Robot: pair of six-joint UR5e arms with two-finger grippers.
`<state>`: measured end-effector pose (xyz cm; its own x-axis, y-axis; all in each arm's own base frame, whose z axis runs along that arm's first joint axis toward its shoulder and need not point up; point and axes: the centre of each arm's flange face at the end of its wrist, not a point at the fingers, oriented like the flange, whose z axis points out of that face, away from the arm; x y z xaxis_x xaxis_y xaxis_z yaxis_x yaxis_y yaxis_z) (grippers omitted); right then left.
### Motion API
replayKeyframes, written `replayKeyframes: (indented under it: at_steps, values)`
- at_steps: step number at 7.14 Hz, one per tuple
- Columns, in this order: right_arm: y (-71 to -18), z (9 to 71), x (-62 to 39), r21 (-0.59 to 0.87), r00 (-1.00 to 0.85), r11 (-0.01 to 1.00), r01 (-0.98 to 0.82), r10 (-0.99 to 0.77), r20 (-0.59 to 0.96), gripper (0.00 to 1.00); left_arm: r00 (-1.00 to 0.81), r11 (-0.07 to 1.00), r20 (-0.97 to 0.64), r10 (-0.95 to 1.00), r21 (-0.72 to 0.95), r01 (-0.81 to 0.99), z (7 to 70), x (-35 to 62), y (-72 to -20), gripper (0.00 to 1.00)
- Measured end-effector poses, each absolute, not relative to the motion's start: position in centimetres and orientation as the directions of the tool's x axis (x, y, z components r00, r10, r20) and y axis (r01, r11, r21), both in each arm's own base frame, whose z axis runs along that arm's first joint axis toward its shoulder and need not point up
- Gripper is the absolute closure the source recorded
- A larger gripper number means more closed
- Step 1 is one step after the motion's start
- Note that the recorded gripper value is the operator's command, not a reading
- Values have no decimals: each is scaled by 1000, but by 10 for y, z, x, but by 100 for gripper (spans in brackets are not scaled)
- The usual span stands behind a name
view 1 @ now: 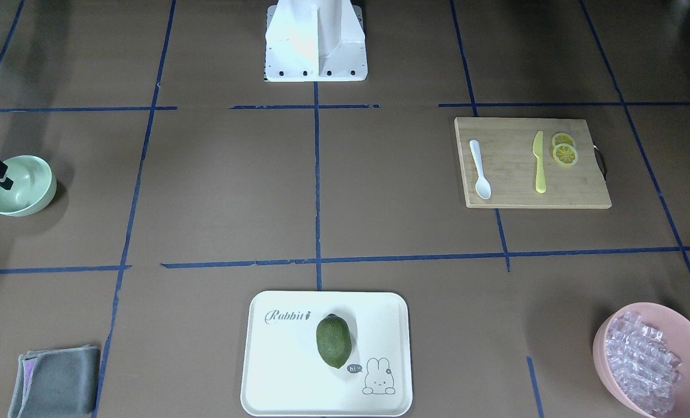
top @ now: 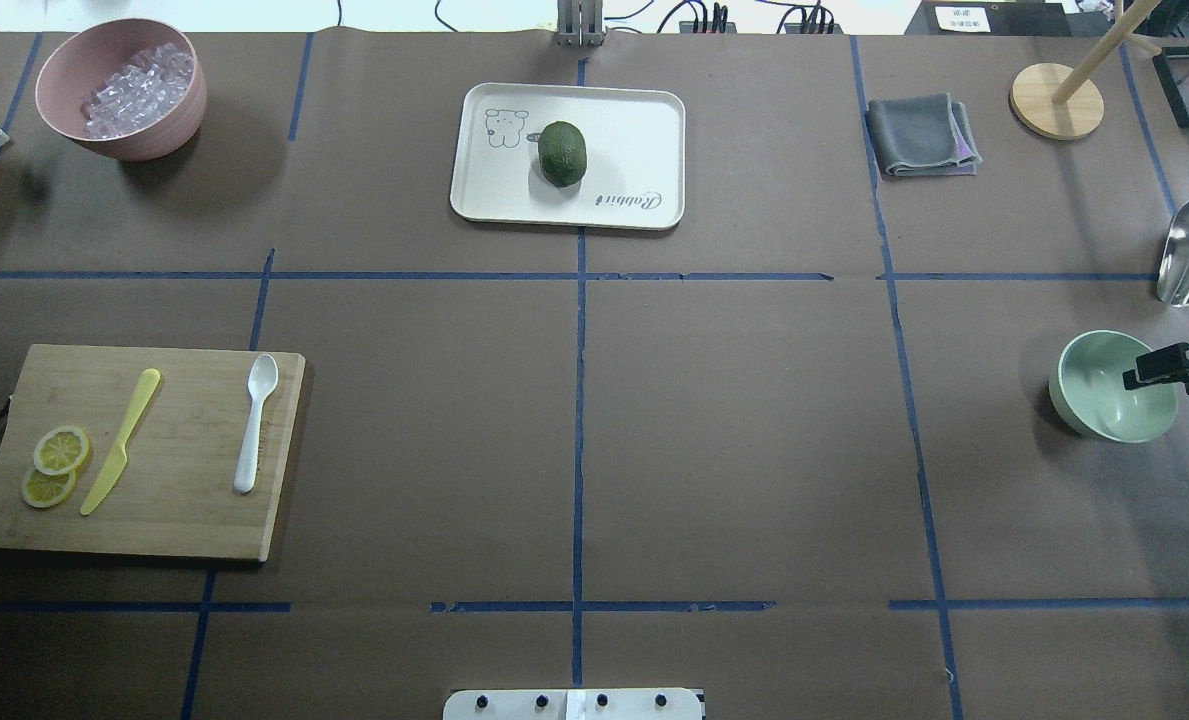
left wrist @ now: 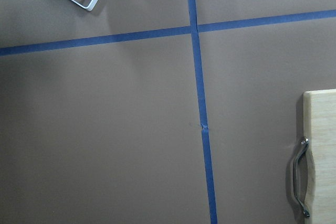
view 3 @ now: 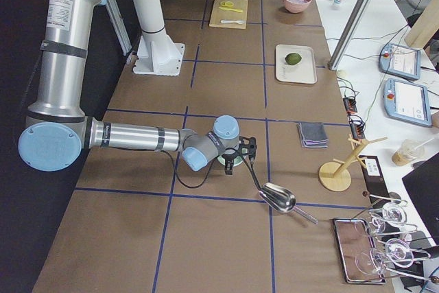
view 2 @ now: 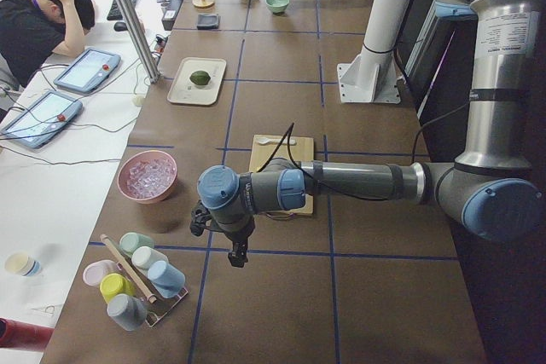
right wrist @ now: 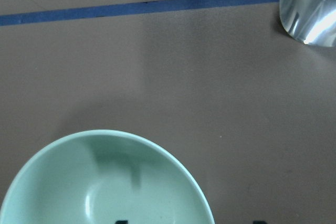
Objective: Place spoon in bowl
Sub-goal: 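Lower the right gripper to the pale green bowl rim and grasp it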
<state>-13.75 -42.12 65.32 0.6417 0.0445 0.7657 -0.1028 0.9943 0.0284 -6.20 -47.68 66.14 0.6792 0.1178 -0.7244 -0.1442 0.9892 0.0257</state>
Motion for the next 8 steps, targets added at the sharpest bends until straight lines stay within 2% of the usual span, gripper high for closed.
replayKeyframes:
  at_steps: [4,8]
  values:
    - [-420,643,-135,37,627,994,-102,35,778,100,679,989,-724,118,26,-144,661,-62,-477,0]
    - [-440,519,-94,23,421,987,-157,46,906,100,679,989,-724,118,26,-144,661,-62,-477,0]
